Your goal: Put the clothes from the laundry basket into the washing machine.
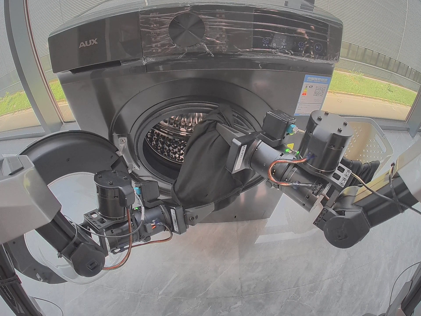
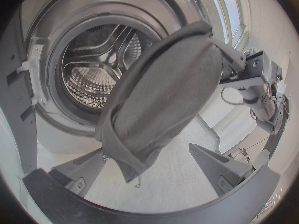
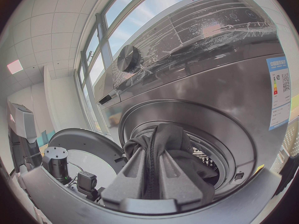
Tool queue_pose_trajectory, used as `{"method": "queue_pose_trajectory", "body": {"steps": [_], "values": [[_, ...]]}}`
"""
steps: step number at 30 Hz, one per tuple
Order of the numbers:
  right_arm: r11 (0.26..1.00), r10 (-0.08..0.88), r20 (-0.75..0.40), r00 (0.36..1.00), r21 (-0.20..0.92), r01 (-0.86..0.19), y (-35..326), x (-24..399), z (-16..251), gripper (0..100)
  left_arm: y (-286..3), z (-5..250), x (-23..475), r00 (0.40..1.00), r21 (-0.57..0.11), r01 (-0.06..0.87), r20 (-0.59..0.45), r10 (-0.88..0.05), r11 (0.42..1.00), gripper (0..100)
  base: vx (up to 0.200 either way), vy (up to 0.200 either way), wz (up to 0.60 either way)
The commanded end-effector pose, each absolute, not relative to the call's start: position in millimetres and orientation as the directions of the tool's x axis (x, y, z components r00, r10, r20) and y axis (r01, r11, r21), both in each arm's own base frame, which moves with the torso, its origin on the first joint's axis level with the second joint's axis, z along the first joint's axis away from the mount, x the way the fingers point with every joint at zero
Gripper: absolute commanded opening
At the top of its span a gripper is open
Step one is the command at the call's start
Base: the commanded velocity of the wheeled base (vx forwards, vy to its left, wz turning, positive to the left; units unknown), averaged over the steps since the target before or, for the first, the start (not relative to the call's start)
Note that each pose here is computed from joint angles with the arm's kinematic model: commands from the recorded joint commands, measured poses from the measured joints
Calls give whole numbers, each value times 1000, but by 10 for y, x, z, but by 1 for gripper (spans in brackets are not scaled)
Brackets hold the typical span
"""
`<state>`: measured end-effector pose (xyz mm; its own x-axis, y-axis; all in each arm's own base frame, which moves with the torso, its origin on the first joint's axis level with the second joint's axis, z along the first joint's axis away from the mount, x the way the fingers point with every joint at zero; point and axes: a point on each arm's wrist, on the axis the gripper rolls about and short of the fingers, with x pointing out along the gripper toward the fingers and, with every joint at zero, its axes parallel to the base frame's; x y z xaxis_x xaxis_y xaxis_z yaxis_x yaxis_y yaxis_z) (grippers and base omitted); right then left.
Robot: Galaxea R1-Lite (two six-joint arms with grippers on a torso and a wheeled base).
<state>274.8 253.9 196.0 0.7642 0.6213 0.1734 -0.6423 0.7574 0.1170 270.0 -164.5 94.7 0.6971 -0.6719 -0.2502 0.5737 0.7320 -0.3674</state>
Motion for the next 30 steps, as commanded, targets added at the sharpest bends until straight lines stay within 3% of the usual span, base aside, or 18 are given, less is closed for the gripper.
{"method": "queue_pose_trajectory", "body": {"steps": [1, 11, 12, 21, 30], "values": [[757, 622, 174, 764, 118, -643, 2540, 2748, 1956, 0, -1651, 974, 2714, 706, -364, 584, -212, -675, 725, 100, 0, 0, 0], [756, 621, 181, 763, 117, -643, 2539, 2747, 1955, 0, -1694, 980, 2703, 722, -355, 581, -190, -665, 732, 100, 0, 0, 0], [756, 621, 181, 763, 117, -643, 2539, 2747, 1955, 0, -1707, 988, 2707, 723, -353, 583, -184, -666, 731, 0, 0, 0, 0], [759, 621, 168, 766, 115, -641, 2527, 2743, 1903, 0, -1700, 1074, 2680, 750, -340, 589, -107, -652, 733, 0, 0, 0, 0], [765, 619, 142, 772, 114, -634, 2468, 2759, 1822, 0, -1724, 1140, 2349, 712, -323, 665, 6, -702, 673, 0, 0, 0, 0]]}}
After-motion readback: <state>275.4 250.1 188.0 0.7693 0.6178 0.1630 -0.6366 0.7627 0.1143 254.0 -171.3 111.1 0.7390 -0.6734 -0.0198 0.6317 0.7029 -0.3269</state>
